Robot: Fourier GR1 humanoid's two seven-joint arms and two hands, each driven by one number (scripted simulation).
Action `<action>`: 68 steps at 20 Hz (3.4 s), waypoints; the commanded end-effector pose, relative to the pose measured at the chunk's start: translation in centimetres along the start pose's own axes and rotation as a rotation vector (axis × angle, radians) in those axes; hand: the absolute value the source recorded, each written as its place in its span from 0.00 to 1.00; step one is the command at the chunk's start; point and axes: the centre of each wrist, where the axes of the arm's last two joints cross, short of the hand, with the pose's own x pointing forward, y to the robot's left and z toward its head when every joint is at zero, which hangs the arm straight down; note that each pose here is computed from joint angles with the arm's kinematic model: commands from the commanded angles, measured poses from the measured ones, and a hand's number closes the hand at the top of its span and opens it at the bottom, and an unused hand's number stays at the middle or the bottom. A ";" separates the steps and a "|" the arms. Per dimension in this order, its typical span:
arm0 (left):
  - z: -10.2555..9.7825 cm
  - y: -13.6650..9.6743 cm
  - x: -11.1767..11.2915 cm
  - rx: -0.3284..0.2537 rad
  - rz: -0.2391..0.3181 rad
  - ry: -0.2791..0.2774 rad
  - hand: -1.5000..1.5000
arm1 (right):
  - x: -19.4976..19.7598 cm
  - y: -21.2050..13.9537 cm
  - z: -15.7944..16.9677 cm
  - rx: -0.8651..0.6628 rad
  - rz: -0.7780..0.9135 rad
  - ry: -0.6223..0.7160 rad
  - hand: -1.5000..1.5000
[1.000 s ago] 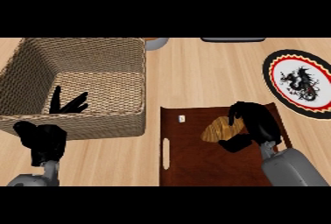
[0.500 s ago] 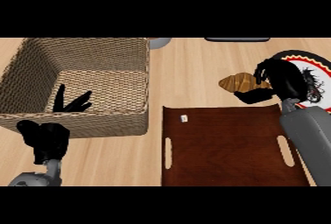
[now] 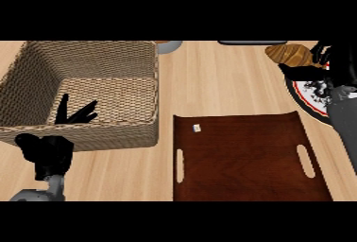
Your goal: Pick the croissant from the tray and place it in the plate
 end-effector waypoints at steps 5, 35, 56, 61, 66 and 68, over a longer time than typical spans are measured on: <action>1.2 -1.8 -2.8 -0.082 -0.090 0.157 0.50 | -3.6 -3.5 -3.5 -0.054 -0.024 0.142 1.00; -0.4 0.2 -2.5 -0.098 -0.081 0.161 0.50 | -16.5 -0.9 -2.2 0.368 -0.217 0.145 0.00; -0.1 -1.8 -1.6 -0.105 -0.073 0.155 0.50 | -23.1 -4.0 0.5 0.157 -0.849 0.059 0.00; 0.2 -1.2 -2.7 -0.093 -0.095 0.153 0.50 | -23.5 -2.7 1.6 0.143 -0.832 0.053 0.00; 0.6 -1.4 -2.8 -0.109 -0.092 0.166 0.50 | -23.2 -1.2 2.2 0.139 -0.766 0.122 0.00; -0.2 -1.1 -2.3 -0.095 -0.095 0.158 0.50 | -23.6 -0.3 3.1 0.126 -0.731 0.132 0.00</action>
